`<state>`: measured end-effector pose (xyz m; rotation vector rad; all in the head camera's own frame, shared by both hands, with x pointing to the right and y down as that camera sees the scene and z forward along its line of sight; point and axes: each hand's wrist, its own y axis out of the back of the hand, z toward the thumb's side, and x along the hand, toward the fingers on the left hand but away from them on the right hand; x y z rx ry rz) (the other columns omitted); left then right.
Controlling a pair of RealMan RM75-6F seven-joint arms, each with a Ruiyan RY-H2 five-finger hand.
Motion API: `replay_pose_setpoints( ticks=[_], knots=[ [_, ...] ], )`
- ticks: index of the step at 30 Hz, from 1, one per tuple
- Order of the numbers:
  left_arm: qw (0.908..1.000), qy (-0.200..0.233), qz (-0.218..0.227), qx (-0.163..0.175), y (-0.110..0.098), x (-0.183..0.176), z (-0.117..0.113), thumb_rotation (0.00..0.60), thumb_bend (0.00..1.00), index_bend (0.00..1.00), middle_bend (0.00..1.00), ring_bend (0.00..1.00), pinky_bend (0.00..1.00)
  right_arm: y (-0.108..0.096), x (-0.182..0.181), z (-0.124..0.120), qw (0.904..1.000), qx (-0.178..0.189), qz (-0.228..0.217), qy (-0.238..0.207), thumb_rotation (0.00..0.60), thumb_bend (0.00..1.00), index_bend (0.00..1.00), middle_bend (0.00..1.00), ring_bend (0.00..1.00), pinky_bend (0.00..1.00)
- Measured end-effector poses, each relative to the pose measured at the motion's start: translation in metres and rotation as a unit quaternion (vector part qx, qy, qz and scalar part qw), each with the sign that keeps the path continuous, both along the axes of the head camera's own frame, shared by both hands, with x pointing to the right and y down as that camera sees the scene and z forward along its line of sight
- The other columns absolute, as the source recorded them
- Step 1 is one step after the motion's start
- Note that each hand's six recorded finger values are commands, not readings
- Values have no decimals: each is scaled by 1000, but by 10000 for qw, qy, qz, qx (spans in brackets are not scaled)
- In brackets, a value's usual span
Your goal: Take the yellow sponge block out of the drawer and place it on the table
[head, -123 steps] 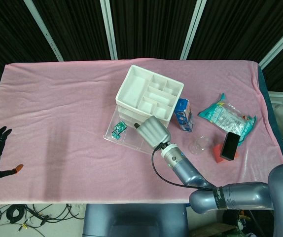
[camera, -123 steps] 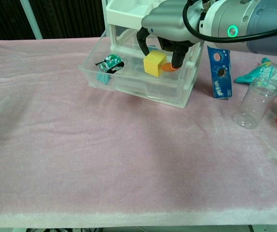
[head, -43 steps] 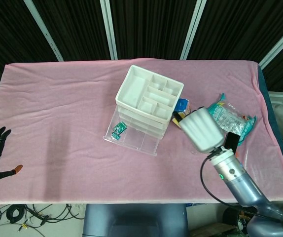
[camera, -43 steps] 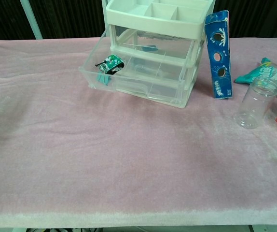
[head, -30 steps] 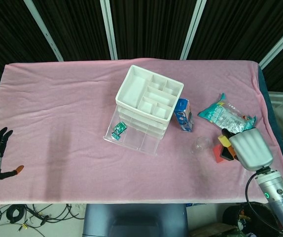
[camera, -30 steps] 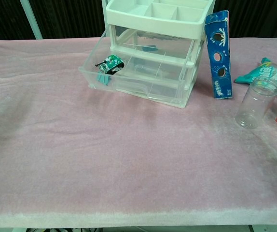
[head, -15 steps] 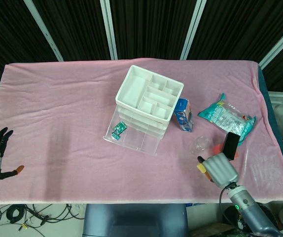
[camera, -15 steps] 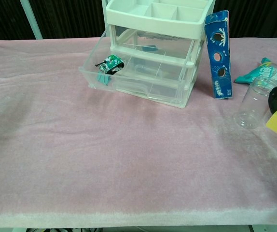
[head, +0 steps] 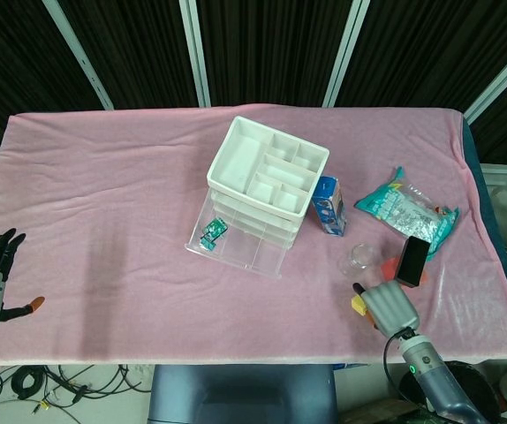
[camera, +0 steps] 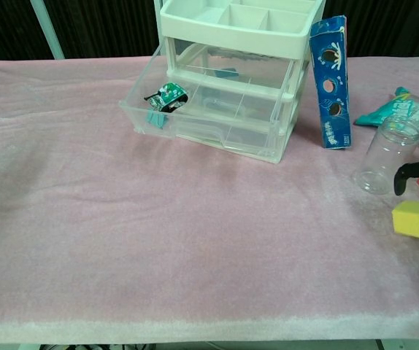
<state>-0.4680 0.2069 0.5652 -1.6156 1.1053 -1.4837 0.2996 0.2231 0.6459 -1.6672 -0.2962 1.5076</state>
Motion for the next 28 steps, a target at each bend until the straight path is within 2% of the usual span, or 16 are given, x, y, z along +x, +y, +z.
replay_pose_setpoints(
  ticks=[5,9,10,12,15,17,19,20,22,25,28],
  knots=[
    [10000,-10,5,4,0,0,0,600,0,0,0,0,0,-1,4,-6,9999,151,-22,32,600,231,101,947,944,869],
    [10000,-15,14,7,1,0,-1,600,0,0,0,0,0,-2,11,-17,9994,350,-41,53,600,227,81,892,893,833],
    [10000,-15,15,7,1,0,-1,600,0,0,0,0,0,-3,15,-22,9991,418,-30,71,600,227,81,854,861,813],
    [10000,-16,19,9,1,0,-1,600,0,0,0,0,0,-3,22,-31,9985,540,-3,104,600,227,75,746,777,749],
    [10000,-21,35,12,1,0,-1,600,0,0,0,0,0,-4,37,-48,9966,802,68,165,600,224,49,506,567,561],
    [10000,-27,52,12,2,1,-1,600,0,0,0,0,0,-4,49,-62,9945,1011,158,204,600,209,13,292,318,372],
    [10000,-42,75,12,3,1,-1,600,0,0,0,0,0,-3,62,-78,9918,1231,298,186,600,182,0,113,123,242],
    [9999,-61,95,13,3,1,-2,600,0,0,0,0,0,-2,68,-84,9905,1312,375,159,600,161,0,50,59,200],
    [9998,-108,143,16,4,2,-2,600,0,0,0,0,0,3,81,-97,9874,1471,578,60,600,101,0,0,3,156],
    [9997,-154,197,24,6,2,-2,600,0,0,0,0,0,11,102,-114,9819,1683,863,-112,600,12,0,0,0,141],
    [9996,-172,207,56,6,2,-3,600,0,0,0,0,0,21,124,-127,9760,1882,1069,-218,600,0,0,0,0,140]
  ],
)
